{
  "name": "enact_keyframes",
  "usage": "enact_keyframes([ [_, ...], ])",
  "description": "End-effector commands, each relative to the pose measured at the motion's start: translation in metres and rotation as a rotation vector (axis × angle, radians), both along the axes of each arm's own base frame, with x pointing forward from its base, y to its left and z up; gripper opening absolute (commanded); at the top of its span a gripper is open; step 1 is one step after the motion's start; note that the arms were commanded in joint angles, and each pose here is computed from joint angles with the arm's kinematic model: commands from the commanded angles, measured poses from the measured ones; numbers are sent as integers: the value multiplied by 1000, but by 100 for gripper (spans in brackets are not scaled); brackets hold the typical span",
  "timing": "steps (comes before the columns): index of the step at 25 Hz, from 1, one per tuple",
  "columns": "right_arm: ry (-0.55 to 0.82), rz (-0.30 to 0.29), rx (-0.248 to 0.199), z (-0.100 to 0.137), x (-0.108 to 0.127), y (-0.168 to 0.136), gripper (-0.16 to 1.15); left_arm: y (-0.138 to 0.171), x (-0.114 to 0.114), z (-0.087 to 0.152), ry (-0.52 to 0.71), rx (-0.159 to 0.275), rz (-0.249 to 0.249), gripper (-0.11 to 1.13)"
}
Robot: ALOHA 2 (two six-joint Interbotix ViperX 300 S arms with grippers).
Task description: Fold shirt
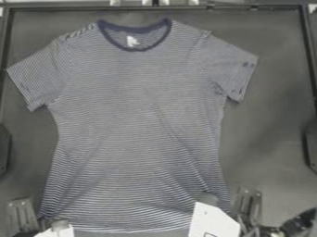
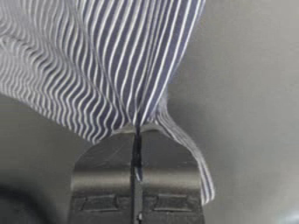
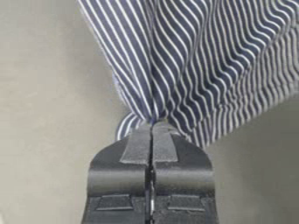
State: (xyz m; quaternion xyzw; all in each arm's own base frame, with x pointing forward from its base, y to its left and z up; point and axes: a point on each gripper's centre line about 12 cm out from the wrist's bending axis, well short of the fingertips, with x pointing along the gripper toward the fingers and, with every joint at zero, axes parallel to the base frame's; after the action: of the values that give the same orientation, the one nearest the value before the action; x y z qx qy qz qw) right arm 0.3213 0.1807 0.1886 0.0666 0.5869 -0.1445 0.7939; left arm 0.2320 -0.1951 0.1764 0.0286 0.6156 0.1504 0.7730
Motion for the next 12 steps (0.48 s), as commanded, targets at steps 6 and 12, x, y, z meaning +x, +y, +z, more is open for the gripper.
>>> enact_keyframes([
  [6, -103, -31, 54, 44, -8, 14, 7, -10, -5, 61, -48, 12, 22, 6],
  [12, -95, -52, 20, 65, -11, 10, 7, -6, -8, 82, -29, 52, 59, 6],
])
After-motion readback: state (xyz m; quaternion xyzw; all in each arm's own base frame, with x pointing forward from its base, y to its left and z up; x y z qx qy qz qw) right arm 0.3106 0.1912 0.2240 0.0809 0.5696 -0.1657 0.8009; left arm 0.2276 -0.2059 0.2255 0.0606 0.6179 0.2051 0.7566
